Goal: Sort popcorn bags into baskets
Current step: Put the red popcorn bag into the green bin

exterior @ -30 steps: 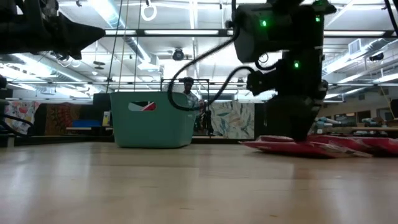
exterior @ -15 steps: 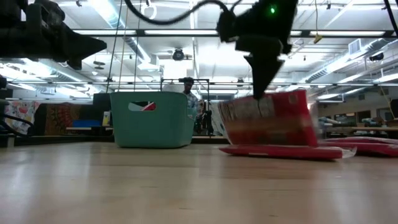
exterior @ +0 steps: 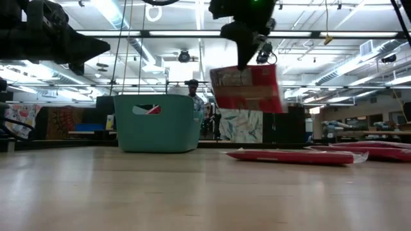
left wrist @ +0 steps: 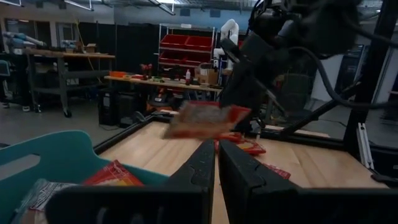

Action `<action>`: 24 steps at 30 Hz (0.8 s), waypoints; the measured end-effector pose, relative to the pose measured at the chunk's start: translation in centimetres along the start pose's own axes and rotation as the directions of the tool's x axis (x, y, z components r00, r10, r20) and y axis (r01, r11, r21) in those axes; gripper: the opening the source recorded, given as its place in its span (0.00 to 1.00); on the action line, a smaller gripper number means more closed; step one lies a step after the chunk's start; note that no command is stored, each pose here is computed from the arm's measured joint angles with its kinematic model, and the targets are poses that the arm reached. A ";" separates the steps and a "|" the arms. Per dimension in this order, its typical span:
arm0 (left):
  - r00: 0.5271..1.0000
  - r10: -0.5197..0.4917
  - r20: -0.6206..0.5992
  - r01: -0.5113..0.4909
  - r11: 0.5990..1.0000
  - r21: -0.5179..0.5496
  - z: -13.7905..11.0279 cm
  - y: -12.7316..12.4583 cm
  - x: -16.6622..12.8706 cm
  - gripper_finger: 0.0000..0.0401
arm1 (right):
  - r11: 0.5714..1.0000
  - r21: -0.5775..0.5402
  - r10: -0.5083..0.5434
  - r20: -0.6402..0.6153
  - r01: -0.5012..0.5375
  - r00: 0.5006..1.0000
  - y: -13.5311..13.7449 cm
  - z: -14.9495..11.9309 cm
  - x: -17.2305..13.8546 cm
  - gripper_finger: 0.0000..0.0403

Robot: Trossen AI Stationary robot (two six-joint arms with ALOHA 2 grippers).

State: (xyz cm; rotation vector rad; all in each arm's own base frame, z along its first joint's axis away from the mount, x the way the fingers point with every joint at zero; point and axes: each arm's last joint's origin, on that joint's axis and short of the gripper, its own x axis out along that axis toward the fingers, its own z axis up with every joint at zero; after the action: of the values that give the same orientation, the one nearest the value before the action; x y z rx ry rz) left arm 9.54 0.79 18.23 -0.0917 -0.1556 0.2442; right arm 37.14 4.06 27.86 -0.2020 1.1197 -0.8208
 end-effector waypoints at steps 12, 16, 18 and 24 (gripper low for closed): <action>1.000 0.001 -0.010 -0.001 1.000 0.004 -0.1 0.0 0.0 0.06 | 0.901 -0.416 0.006 0.297 0.124 0.955 -2.1 5.8 2.7 0.01; 1.000 0.001 -0.015 -0.001 1.000 0.006 -0.1 0.0 0.0 0.06 | 0.856 -0.499 0.070 0.369 0.134 0.927 -3.0 7.4 3.7 0.01; 1.000 0.001 -0.015 -0.001 1.000 0.006 -0.1 0.0 0.0 0.06 | 0.832 -0.541 0.121 0.398 0.126 0.909 -3.1 7.9 4.6 0.01; 1.000 0.000 -0.014 0.000 1.000 -0.026 -0.1 0.0 0.0 0.06 | 0.570 -0.809 0.317 0.374 0.140 0.871 -2.2 7.9 7.9 0.01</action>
State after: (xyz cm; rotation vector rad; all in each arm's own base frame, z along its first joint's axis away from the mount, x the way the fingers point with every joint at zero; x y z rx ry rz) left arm 9.56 0.79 18.09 -0.1193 -0.1445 0.2413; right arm 44.28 -4.75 26.98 -1.0854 0.9323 -0.0459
